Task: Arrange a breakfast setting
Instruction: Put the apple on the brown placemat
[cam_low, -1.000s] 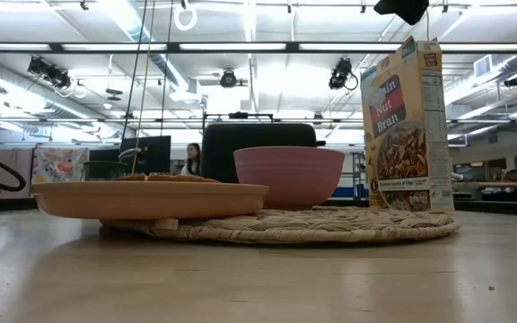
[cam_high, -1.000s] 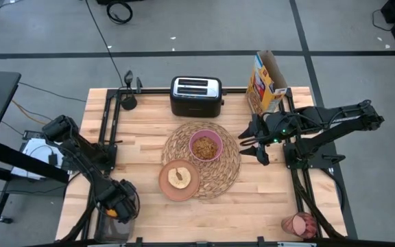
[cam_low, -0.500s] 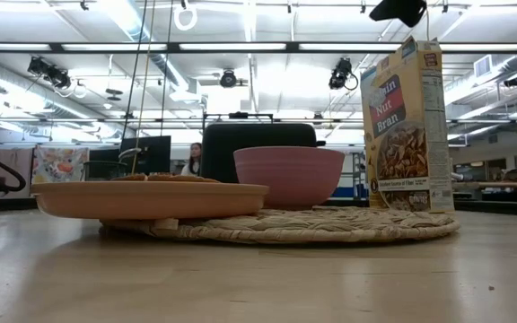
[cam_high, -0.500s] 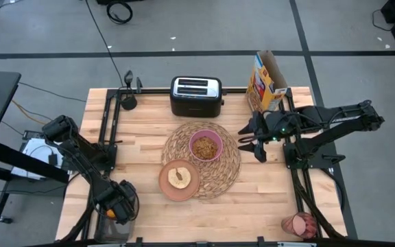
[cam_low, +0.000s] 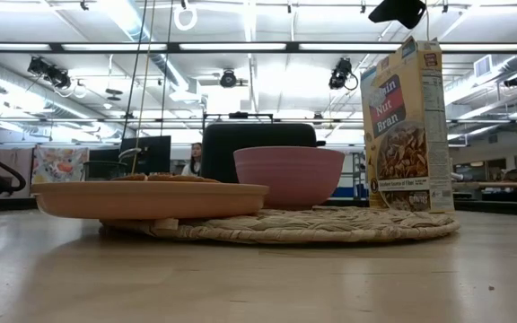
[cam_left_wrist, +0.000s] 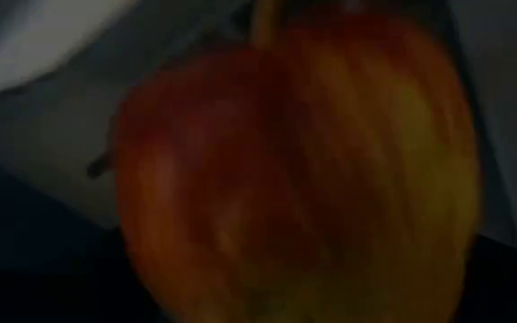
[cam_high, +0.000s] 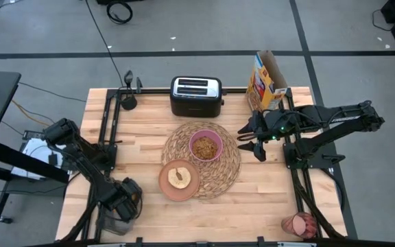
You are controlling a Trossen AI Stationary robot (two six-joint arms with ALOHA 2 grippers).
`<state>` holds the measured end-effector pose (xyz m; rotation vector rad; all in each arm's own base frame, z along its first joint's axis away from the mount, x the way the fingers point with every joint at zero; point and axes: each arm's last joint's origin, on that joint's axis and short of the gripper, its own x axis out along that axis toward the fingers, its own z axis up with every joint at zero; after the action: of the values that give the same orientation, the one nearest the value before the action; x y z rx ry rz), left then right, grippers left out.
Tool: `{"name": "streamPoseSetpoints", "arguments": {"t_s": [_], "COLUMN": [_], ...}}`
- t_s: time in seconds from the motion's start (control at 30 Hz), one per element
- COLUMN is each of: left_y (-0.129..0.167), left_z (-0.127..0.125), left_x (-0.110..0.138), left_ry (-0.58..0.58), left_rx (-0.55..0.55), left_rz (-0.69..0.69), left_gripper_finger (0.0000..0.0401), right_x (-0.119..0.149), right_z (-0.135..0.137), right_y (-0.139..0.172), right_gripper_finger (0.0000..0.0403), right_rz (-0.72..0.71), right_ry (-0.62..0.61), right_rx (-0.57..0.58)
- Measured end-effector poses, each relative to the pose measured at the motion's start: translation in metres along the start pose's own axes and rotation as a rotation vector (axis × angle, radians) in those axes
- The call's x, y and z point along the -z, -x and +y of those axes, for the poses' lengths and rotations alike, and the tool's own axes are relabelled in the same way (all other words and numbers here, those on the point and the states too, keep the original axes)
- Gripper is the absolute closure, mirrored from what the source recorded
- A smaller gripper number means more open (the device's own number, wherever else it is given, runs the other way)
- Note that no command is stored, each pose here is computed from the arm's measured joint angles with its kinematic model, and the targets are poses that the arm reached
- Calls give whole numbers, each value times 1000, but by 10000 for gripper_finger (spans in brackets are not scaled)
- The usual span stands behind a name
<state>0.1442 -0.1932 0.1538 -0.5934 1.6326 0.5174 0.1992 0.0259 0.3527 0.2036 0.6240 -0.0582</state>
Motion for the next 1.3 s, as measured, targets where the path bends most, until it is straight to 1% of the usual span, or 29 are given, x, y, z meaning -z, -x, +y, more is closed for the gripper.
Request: {"name": "streamPoseSetpoints", "arguments": {"t_s": [0.3,0.4,0.57,0.63,0.73,0.8,0.9,0.97,1.0,1.07,1.13,1.2,1.3], "left_y": [1,2,10,20,42,60,96,125,139,166,184,194,197], "left_z": [2,2,3,2,1,2,2,3,4,8,14,16,18], "left_x": [1,1,5,9,17,23,31,33,32,29,21,8,-18], "left_ry": [-24,-22,12,20,30,37,47,78,105,167,211,231,200], "left_rx": [-16,-13,17,47,70,72,115,155,178,227,249,247,151], "left_rz": [24,30,33,24,-10,-33,-83,-173,-255,-463,-688,-874,-1084], "left_gripper_finger": [29,50,111,115,115,115,115,115,115,115,115,115,115], "right_x": [-1,-1,-1,-1,-1,-2,-5,-8,-11,-18,-25,-32,-50], "right_z": [-2,-2,-2,-1,-1,-1,0,1,1,3,7,11,18], "right_y": [0,0,0,0,0,0,0,0,0,-4,-11,-18,-29], "right_gripper_finger": [107,107,107,107,107,107,107,107,107,107,107,107,107], "right_rz": [-2,-3,-1,2,2,-6,-38,-77,-106,-171,-218,-247,-256], "right_ry": [10,13,25,26,32,52,73,73,63,35,30,28,50], "right_rx": [-1,2,-11,-22,-24,-26,-34,-39,-36,-37,-53,-67,-67]}}
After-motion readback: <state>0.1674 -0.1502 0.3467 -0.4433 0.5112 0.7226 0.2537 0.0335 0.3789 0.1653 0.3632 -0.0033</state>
